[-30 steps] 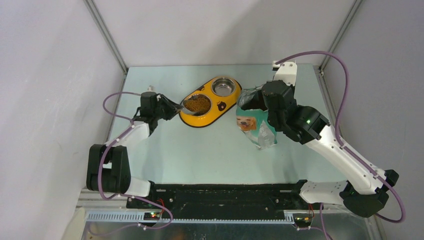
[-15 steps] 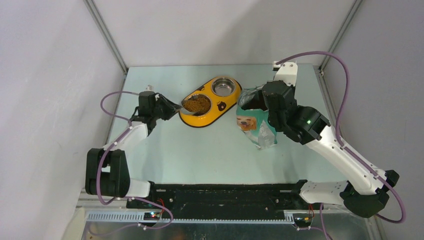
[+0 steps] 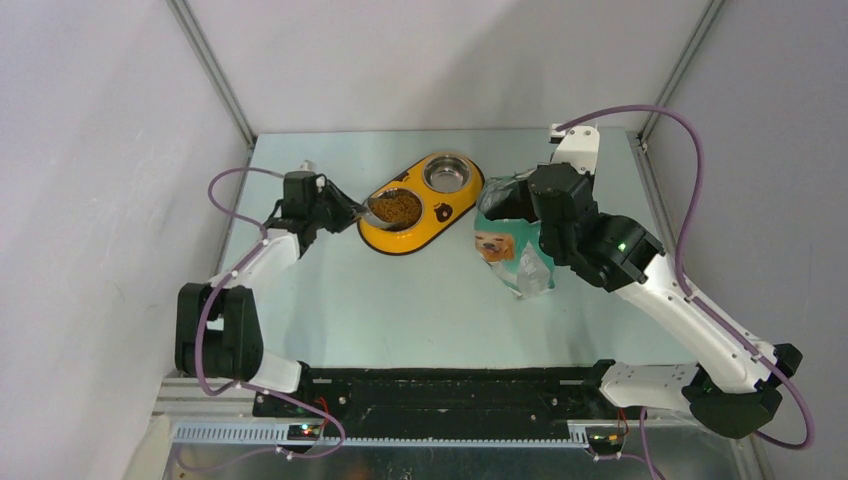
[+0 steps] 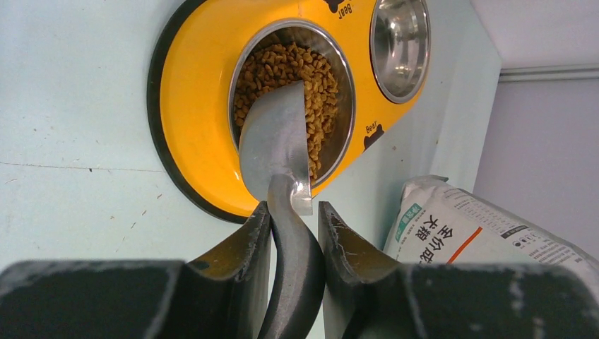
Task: Serve the pet food
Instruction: Pour the pet food into the pet food bowl.
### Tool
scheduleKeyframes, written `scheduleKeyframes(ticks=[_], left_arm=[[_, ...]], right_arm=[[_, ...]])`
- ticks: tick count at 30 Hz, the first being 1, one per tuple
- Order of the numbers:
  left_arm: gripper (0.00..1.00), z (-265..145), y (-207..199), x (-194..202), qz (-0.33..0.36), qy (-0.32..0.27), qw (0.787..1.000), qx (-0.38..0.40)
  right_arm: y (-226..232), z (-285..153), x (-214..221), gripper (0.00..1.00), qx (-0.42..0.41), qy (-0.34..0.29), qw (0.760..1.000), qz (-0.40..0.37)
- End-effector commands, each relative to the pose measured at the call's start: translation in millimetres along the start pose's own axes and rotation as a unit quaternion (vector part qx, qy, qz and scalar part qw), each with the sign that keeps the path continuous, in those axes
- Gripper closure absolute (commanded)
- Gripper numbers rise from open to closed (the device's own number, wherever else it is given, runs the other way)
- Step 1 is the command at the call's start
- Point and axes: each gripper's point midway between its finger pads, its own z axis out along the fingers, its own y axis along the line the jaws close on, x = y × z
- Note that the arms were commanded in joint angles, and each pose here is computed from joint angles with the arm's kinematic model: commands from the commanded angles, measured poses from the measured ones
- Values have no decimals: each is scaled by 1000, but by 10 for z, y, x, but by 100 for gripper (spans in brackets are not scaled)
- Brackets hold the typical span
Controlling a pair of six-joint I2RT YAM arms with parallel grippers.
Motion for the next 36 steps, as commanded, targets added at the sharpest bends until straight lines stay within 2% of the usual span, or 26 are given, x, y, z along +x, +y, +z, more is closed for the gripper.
scheduleKeyframes(ticks=[1,26,36], left_arm=[[100,-1,-260,-195,29,-23,999,30],[100,-209,-219,-300,36,-47,998,17],[100,-120,-255,-283,31,-32,999,32]], right_arm=[[-417,-151,-436,100,47,-57,992,100],[-405,-147,-442,100,46,-57,992,99],[-422,-153,-441,100,49,-58,992,98]])
